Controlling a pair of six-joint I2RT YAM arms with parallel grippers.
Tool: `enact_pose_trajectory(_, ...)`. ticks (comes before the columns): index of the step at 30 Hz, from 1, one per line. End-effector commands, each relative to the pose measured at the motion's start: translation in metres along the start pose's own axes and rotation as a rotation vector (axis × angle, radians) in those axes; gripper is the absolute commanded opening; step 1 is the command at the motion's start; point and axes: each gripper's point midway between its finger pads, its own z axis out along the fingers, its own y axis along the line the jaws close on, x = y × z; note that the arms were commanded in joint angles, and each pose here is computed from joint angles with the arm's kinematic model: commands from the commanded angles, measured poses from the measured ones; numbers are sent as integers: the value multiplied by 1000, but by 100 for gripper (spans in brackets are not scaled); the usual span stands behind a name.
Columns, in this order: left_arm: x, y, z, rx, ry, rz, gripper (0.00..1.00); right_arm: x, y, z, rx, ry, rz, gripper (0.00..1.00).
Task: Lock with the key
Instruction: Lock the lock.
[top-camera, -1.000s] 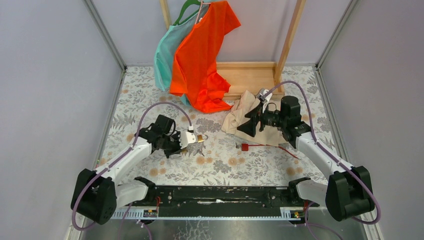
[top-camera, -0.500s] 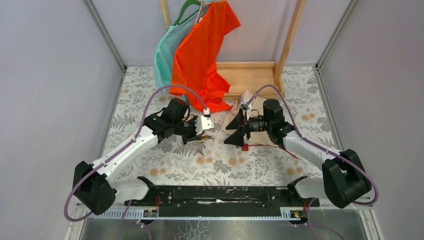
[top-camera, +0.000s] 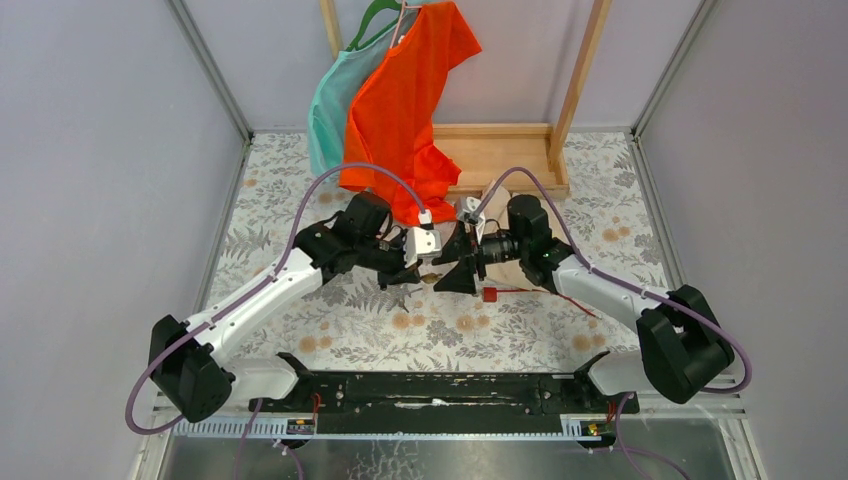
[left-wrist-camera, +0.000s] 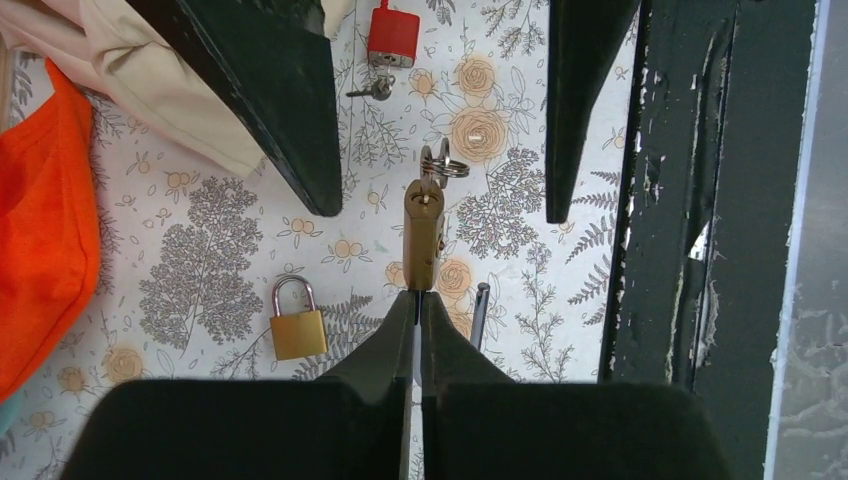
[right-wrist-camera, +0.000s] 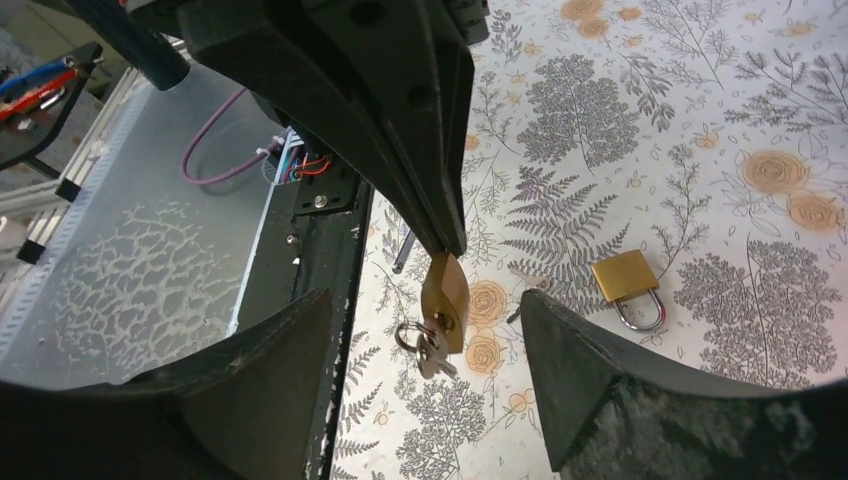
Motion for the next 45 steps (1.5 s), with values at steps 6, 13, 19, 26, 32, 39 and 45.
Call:
enact_pose_trajectory(6,-27,2,2,0,-74,16,0,-5,2,14,-10,25,-80,59)
enact_pose_trajectory(13,-27,3,1,-8,-77,11,0,4,1,17,-6,42,-64,40)
enact_pose_trajectory(19,-23,2,4,-12,-81,4,0,3,0,18,3,40,-65,20)
enact_pose_trajectory(26,-21,4,4,-26,-76,6,0,0,1,15,19,32,-92,0)
enact_pose_trajectory(32,-18,4,2,-40,-80,10,21,-3,3,6,36,41,-141,0)
enact_pose_trajectory(39,-23,7,-10,-79,-108,6,52,-23,-5,-27,89,-26,-148,0)
enact_pose_trajectory(45,-41,21,-24,-143,-124,77,69,-63,-2,-70,158,-162,-168,0)
